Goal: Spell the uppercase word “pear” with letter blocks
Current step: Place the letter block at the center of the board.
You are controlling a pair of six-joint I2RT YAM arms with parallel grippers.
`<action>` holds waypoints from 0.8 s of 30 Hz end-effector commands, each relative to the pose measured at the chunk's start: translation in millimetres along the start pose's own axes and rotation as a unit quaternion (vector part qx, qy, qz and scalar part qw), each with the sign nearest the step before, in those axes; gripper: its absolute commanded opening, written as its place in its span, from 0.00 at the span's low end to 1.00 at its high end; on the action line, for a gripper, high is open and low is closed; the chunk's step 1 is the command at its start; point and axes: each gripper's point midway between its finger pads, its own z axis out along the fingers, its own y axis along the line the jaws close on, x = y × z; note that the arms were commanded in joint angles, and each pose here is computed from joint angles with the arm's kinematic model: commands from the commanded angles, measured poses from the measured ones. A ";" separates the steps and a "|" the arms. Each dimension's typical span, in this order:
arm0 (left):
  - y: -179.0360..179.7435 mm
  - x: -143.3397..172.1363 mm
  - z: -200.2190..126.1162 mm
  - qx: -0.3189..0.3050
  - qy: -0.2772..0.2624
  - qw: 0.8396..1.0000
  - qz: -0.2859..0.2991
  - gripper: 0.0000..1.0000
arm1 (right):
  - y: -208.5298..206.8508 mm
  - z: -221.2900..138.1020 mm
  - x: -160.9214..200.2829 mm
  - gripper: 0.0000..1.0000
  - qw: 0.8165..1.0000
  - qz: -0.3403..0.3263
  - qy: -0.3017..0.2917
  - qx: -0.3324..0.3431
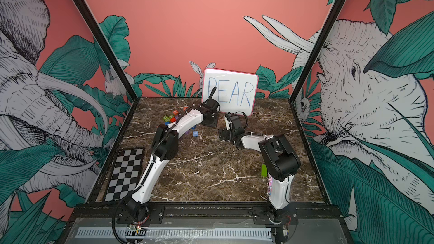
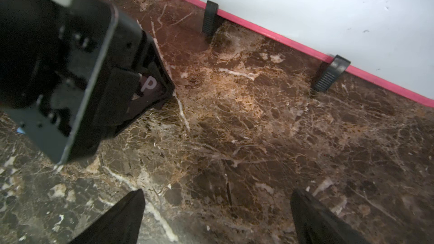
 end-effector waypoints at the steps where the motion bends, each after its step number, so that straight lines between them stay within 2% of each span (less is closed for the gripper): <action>1: -1.6 -1.9 -4.4 -0.007 -0.002 1.000 -0.007 0.32 | -0.7 -0.8 -5.0 0.99 1.000 0.010 -0.015 -0.003; 13: -2.6 0.7 -5.6 -0.009 -0.001 1.000 -0.004 0.46 | 0.0 -3.3 -5.0 0.99 1.000 0.015 -0.017 -0.006; 24: -7.9 7.1 -12.7 -0.005 0.001 1.000 -0.002 0.50 | 2.2 -4.3 -7.2 0.99 1.000 0.018 -0.020 -0.012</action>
